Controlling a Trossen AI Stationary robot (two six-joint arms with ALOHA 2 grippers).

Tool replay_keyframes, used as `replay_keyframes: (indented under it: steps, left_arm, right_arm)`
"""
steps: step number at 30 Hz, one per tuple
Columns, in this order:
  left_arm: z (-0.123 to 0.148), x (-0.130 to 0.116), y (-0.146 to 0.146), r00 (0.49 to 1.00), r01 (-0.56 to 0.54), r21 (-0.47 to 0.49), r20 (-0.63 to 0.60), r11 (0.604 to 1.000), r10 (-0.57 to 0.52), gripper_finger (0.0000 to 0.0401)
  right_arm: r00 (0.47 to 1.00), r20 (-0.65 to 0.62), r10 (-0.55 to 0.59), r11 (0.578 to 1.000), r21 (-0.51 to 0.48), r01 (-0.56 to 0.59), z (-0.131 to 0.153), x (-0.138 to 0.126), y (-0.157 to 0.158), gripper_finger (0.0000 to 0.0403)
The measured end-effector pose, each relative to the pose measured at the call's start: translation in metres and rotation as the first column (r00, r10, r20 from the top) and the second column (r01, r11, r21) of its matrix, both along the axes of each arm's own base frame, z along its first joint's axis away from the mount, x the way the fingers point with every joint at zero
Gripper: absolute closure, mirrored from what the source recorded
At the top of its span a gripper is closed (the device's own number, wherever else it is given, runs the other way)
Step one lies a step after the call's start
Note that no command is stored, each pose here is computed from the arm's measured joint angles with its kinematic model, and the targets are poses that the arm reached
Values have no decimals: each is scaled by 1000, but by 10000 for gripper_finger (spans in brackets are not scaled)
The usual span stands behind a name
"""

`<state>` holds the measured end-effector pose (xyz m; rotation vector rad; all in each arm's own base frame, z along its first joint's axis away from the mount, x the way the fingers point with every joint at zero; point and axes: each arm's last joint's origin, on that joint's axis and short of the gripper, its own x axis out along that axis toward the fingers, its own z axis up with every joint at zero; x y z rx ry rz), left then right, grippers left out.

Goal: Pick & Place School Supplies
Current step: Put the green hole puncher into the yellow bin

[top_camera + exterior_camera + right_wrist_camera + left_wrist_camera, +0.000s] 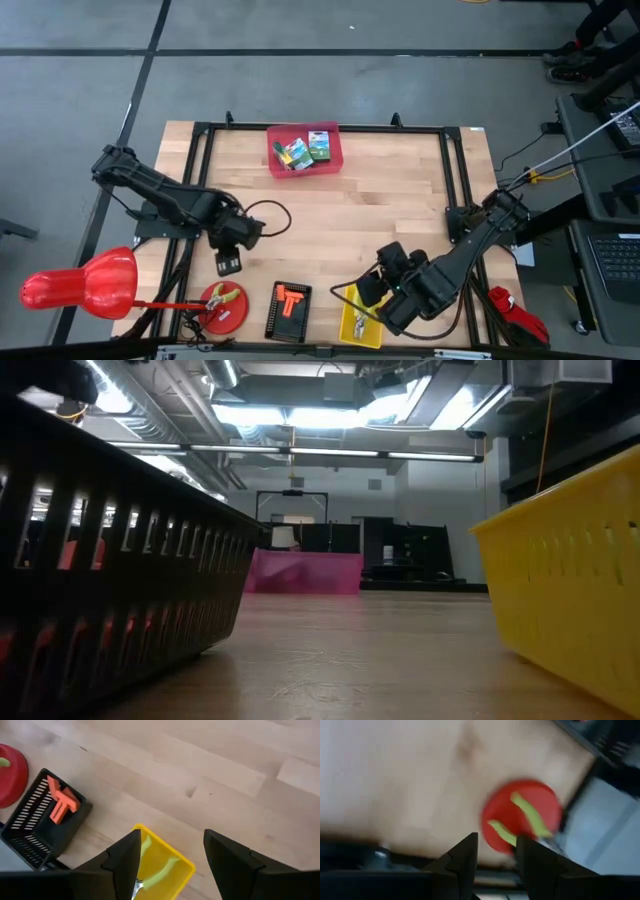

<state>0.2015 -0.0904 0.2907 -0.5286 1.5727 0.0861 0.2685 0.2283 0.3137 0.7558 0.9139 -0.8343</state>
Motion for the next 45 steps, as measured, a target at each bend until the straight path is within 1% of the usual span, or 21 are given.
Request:
replay_keyframes:
  steps: [4, 6, 8, 11, 17, 20, 22, 25, 27, 31, 34, 39, 45]
  left_arm:
    - [5, 15, -3, 992, 32, -137, -115, 990, -48, 269]
    - [3, 21, -4, 982, 39, -180, -175, 983, -71, 267]
    - [-1, 24, -3, 962, 7, -210, -265, 978, -64, 263]
    - [-12, 32, 1, 928, -61, -242, -371, 968, -34, 255]
    - [-36, 51, 6, 872, -150, -239, -490, 959, 14, 249]
    - [-49, 60, 4, 843, -177, -244, -538, 954, 19, 250]
    - [-57, 64, -1, 827, -191, -248, -562, 950, 19, 252]
    - [-67, 70, -11, 818, -219, -263, -575, 939, 30, 251]
    - [-71, 73, -19, 816, -243, -286, -576, 927, 36, 249]
    - [-72, 75, -31, 811, -286, -282, -580, 916, 74, 247]
    - [-72, 72, -39, 789, -302, -274, -609, 913, 78, 247]
    - [-71, 68, -47, 766, -320, -259, -636, 911, 89, 251]
    - [-72, 71, -45, 768, -338, -271, -632, 901, 98, 248]
  right_arm:
    - [1000, 22, 0, 1000, -19, 1, 15, -13, -6, 184]
    - [999, 32, -4, 1000, -23, 5, 22, -23, -8, 184]
    - [1000, 27, 10, 1000, -26, -9, 28, -32, -9, 184]
    - [998, 46, 31, 999, -15, -30, 35, -46, -5, 184]
    - [992, 52, 112, 994, -22, -111, 37, -65, 7, 184]
    - [988, 57, 145, 989, -23, -144, 37, -74, 15, 184]
    - [984, 61, 166, 986, -23, -165, 37, -80, 20, 184]
    - [978, 62, 202, 979, -22, -201, 37, -90, 27, 184]
    - [972, 62, 225, 974, -22, -224, 37, -96, 31, 184]
    - [962, 62, 266, 964, -24, -265, 38, -106, 37, 184]
    - [953, 65, 295, 955, -39, -293, 38, -109, 39, 184]
    - [947, 86, 311, 950, -68, -306, 39, -111, 40, 184]
    - [940, 91, 330, 942, -93, -322, 39, -111, 40, 184]
